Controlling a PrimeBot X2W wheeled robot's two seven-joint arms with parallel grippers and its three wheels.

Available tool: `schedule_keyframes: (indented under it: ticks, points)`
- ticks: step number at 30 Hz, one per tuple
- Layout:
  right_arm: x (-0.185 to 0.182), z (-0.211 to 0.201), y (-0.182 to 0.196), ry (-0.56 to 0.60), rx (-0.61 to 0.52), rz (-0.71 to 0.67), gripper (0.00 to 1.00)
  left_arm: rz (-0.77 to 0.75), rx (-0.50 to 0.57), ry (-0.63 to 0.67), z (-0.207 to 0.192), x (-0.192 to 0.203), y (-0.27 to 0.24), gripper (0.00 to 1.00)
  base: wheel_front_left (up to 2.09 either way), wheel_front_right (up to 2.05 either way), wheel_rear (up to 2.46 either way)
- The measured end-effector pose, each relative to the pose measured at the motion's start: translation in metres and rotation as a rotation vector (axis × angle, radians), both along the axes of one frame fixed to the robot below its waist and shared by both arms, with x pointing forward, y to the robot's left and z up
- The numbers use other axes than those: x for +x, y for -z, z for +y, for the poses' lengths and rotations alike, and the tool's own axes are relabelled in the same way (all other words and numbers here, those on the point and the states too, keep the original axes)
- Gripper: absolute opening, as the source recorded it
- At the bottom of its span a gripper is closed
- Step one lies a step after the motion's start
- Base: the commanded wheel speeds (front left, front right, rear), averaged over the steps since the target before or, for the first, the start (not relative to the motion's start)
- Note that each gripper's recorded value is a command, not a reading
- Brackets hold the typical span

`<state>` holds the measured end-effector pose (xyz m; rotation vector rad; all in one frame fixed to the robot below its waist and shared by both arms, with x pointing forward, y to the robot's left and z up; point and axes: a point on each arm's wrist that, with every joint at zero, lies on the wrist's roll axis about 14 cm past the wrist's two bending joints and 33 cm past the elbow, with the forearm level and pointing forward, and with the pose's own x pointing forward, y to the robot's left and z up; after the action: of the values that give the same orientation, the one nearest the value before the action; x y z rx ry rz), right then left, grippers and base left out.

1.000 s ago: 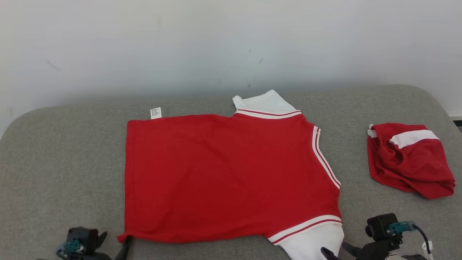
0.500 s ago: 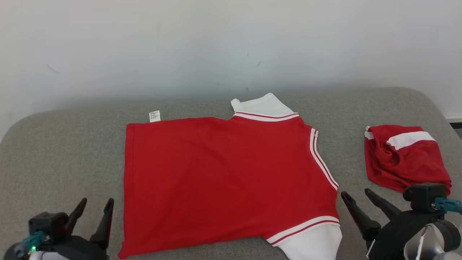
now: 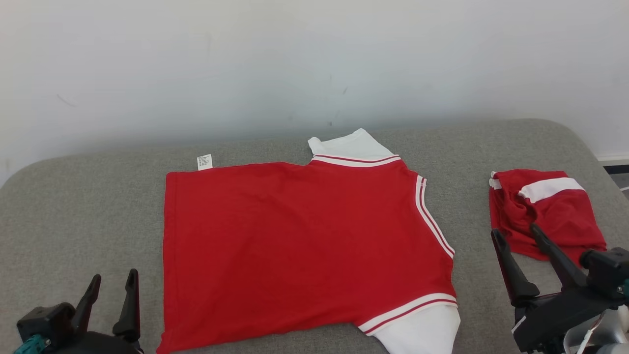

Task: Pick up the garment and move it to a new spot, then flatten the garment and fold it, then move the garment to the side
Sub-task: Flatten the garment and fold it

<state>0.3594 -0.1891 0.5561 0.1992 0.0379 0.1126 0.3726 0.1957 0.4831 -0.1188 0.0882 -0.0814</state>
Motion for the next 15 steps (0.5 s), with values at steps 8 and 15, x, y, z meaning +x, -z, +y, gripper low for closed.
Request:
schedule_keyframes:
  ticks: [8, 15]
  points:
    - [-0.004, -0.02, -0.015, 0.085, -0.02, -0.123, 1.0, -0.041, -0.016, -0.038, 0.003, 0.0, -0.008, 1.0, 0.0, 0.0, 0.0]
    - [-0.01, -0.032, 0.004, 0.143, 0.014, -0.087, 1.0, -0.059, -0.006, -0.051, 0.006, 0.001, -0.012, 1.0, 0.0, 0.0, 0.0]
